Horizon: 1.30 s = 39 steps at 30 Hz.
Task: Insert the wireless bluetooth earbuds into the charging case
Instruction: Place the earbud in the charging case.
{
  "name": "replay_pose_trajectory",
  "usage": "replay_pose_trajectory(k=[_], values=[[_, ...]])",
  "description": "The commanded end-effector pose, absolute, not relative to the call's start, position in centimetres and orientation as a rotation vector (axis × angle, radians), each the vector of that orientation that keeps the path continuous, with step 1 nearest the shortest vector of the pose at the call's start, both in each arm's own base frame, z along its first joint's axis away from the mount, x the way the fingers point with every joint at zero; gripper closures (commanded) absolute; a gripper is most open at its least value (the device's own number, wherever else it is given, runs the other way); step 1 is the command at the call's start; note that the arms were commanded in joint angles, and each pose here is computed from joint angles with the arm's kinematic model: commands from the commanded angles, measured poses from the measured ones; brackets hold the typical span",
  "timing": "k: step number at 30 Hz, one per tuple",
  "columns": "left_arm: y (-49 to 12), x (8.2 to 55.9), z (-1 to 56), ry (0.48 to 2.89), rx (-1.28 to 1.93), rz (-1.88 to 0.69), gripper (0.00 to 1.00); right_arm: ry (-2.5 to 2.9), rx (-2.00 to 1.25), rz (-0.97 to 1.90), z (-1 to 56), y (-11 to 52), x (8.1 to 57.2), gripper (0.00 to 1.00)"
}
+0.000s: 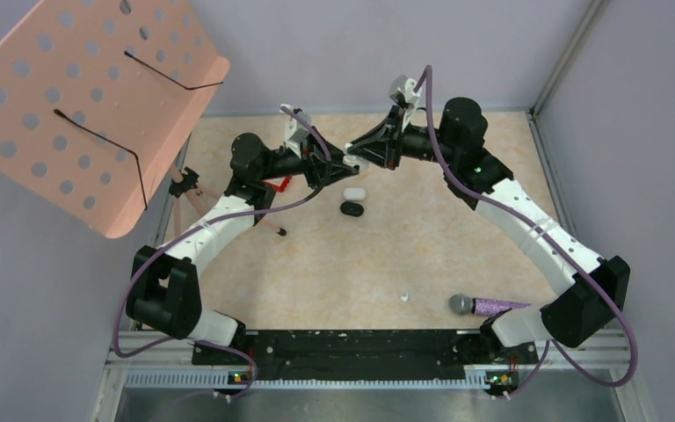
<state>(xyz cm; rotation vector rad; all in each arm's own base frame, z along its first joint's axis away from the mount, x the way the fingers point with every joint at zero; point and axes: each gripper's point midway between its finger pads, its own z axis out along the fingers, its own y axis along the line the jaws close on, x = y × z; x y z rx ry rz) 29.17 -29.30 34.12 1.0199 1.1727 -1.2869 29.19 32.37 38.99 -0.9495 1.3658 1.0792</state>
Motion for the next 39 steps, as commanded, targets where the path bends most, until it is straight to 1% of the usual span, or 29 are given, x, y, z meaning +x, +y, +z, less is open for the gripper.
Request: replay_pose_trajectory(k=[1,9,26,36,37,39], values=[[-28.9,28.9,37.7,1.059,1.025,-1.2,1.0,1.311,-0.931,1.091,40.9,32.6,28.7,1.0],[-28.9,29.3,37.5,1.076,1.004,-1.187,1.0,1.321,-0.946,1.123,40.5,32.7,28.1,1.0],[-28.8,29.5,38.2,1.092,0.969,-1.209,1.0,1.367,-0.903,1.084,38.6,32.8,29.5,1.0],[-28.8,30.0,38.9,1.115,0.921,-1.226,1.0,1.386,-0.891,1.093,37.7,33.3,29.3,1.0],[-28.8,30.0,39.0,1.114,0.921,-1.226,1.0,1.395,-0.887,1.083,37.5,33.2,29.4,0.98],[-28.7,30.1,39.0,1.113,0.923,-1.221,1.0,1.403,-0.884,1.052,37.4,32.9,29.6,0.91]])
